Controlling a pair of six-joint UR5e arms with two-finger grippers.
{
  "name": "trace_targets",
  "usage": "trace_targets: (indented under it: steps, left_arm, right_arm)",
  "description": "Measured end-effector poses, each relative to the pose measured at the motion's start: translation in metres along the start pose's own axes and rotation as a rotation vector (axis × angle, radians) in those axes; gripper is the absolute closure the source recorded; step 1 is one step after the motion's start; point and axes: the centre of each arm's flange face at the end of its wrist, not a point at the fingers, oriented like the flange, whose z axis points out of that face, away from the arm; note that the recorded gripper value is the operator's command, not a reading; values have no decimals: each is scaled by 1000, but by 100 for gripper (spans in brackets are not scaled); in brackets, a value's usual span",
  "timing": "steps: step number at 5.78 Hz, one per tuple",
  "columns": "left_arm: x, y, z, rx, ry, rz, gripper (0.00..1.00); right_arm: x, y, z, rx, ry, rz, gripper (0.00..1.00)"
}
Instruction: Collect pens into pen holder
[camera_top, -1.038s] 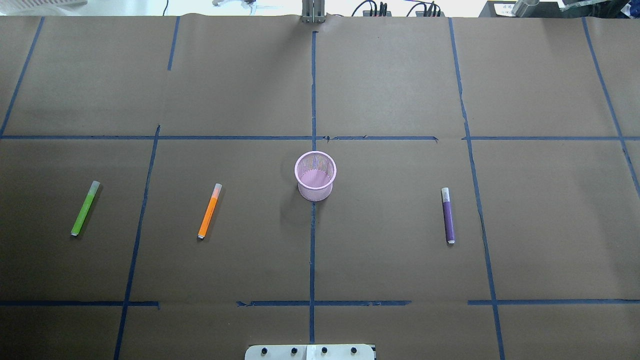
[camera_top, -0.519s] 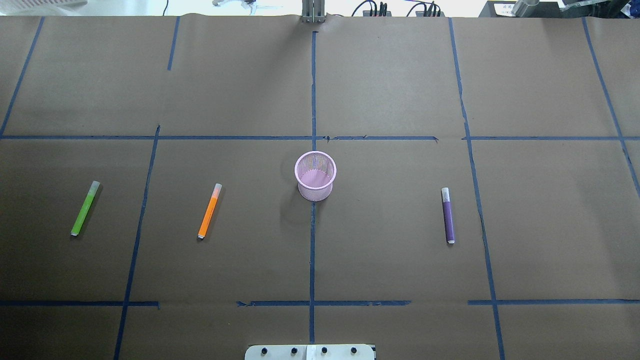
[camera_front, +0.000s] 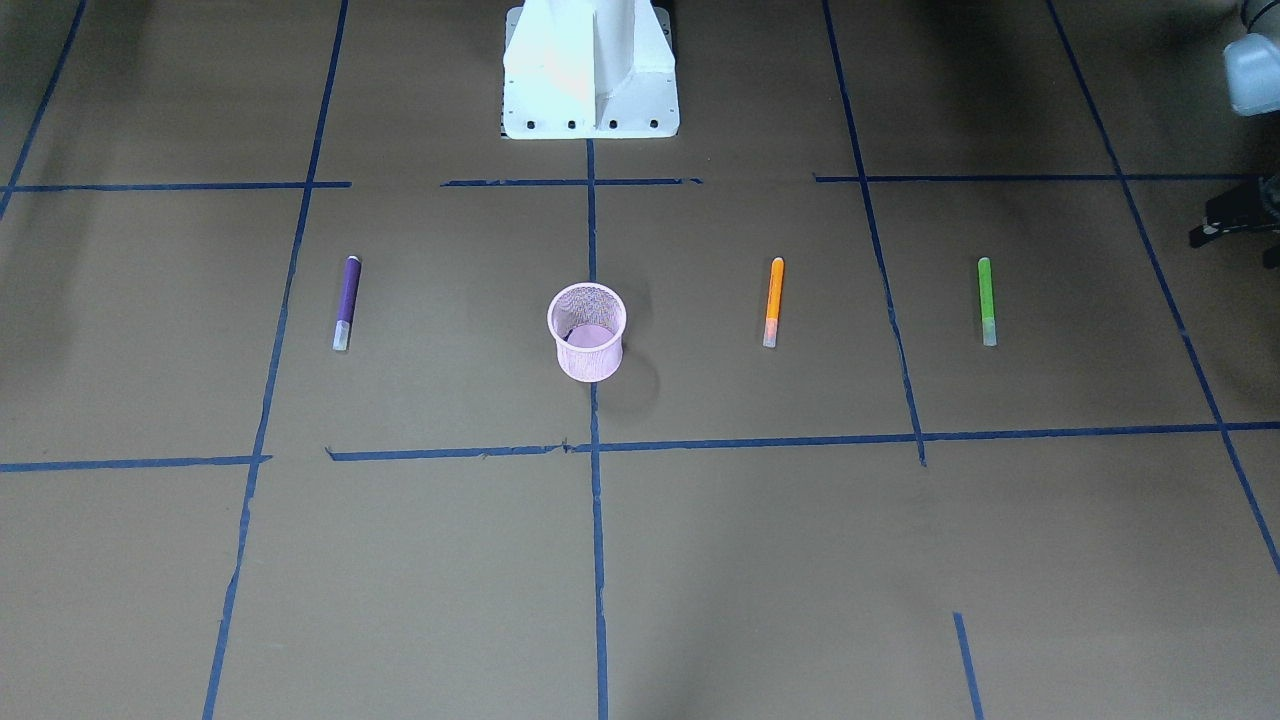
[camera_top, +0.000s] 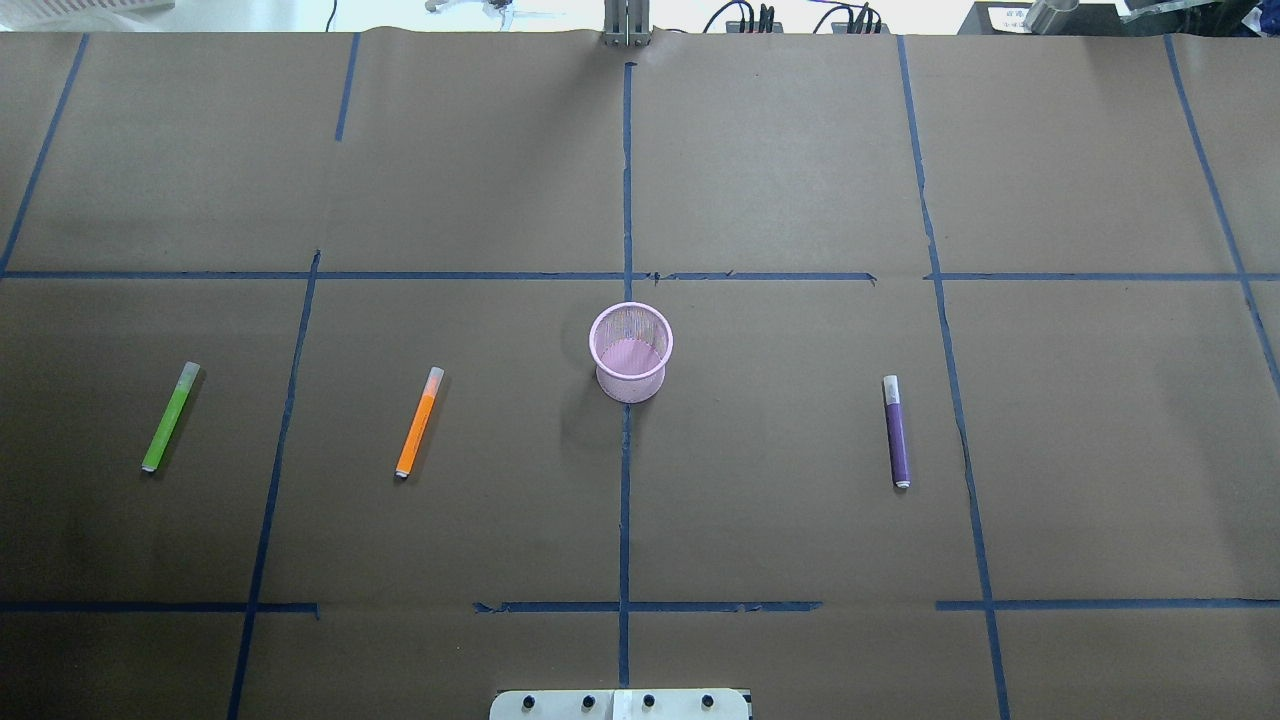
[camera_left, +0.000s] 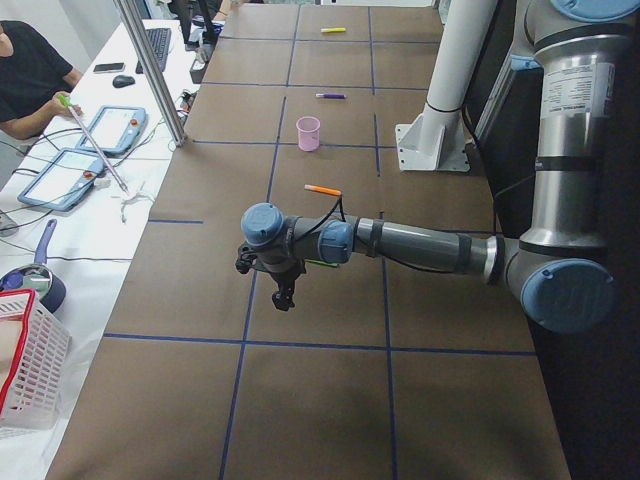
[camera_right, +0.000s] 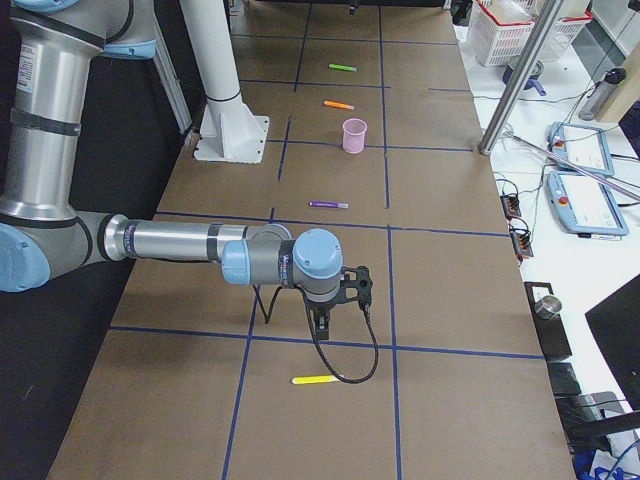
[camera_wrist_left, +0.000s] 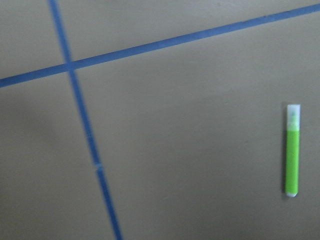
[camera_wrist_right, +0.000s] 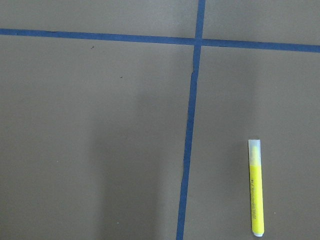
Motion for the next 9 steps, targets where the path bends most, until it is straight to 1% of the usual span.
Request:
trace_targets:
  steps: [1, 3, 5, 6, 7, 9]
  left_arm:
    - [40, -16, 31, -24, 1, -18, 0]
    - [121, -44, 89, -69, -51, -21, 0]
    - [152, -66, 121, -104, -63, -29, 14]
    - [156, -70, 134, -124, -67, -28, 21]
    - [159, -70, 144, -140, -70, -24, 31]
    - [165, -77, 156, -158, -73, -18, 55]
  right_arm:
    - [-1, 1, -1, 1, -2, 0, 0]
    - [-5, 1, -2, 5, -19, -3, 0]
    - [-6, 1, -3, 6, -32, -4, 0]
    - [-6, 1, -3, 7, -33, -4, 0]
    - [-7, 1, -3, 7, -33, -4, 0]
    - [-6, 1, -2, 6, -33, -4, 0]
